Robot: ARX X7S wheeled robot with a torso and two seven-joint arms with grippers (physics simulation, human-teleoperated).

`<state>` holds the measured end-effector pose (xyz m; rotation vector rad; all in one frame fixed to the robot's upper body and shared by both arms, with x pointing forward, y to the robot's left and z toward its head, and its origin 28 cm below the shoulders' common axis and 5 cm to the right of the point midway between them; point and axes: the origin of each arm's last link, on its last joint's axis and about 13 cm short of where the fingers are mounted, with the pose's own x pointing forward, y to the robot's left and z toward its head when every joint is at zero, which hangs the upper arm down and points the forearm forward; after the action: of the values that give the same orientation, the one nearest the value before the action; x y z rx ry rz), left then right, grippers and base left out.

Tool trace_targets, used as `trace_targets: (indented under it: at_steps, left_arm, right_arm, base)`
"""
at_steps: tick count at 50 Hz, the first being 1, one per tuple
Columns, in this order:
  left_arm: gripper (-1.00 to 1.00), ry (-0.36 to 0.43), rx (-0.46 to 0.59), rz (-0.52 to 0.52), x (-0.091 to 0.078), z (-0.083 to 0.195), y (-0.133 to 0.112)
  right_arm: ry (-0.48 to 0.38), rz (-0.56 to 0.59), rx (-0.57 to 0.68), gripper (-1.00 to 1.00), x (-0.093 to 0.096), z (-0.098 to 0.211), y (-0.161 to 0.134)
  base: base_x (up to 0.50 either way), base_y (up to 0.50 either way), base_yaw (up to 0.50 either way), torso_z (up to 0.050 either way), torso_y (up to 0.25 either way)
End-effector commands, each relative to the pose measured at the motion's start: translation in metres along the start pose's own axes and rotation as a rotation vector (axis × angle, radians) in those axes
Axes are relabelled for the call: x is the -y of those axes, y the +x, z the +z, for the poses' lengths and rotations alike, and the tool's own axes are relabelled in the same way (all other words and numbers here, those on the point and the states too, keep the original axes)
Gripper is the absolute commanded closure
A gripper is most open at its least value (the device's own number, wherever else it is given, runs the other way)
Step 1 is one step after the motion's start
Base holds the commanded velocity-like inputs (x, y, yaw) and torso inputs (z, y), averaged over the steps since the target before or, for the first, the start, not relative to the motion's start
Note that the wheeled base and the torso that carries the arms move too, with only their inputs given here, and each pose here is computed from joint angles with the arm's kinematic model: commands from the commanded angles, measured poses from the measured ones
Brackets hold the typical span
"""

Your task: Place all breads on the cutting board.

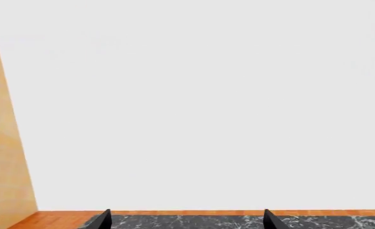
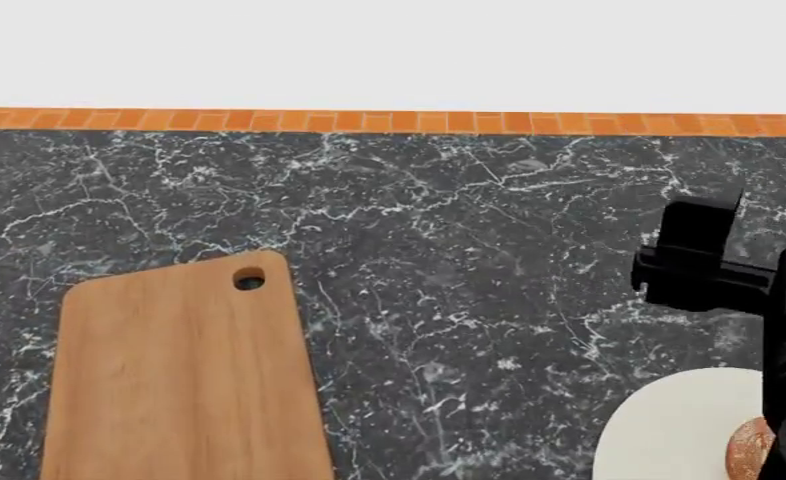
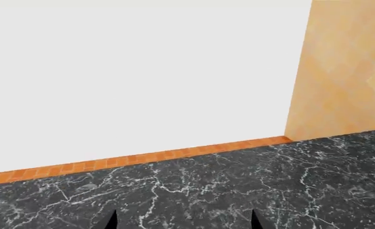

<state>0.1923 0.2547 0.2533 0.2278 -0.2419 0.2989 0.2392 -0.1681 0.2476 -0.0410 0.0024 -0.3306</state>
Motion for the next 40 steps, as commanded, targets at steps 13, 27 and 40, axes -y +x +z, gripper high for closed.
trace_targets:
  at_steps: [13, 27, 40]
  left_arm:
    - [-1.00, 0.014, -0.009, 0.008, -0.001, -0.001, -0.002]
    - [-1.00, 0.015, -0.015, 0.004, 0.001, -0.004, 0.000]
    - [-1.00, 0.015, -0.017, 0.015, -0.001, -0.005, 0.000]
  right_arm:
    - [-0.013, 0.045, -0.497, -1.00, 0.075, 0.054, -0.040]
    - [0.042, 0.094, -0.662, -1.00, 0.083, 0.056, -0.026]
    - [0.049, 0.100, -0.757, -1.00, 0.076, 0.053, 0.021]
  base:
    - [0.00, 0.00, 0.00, 0.000, 0.000]
    - [0.00, 0.00, 0.00, 0.000, 0.000]
    - [0.00, 0.00, 0.00, 0.000, 0.000]
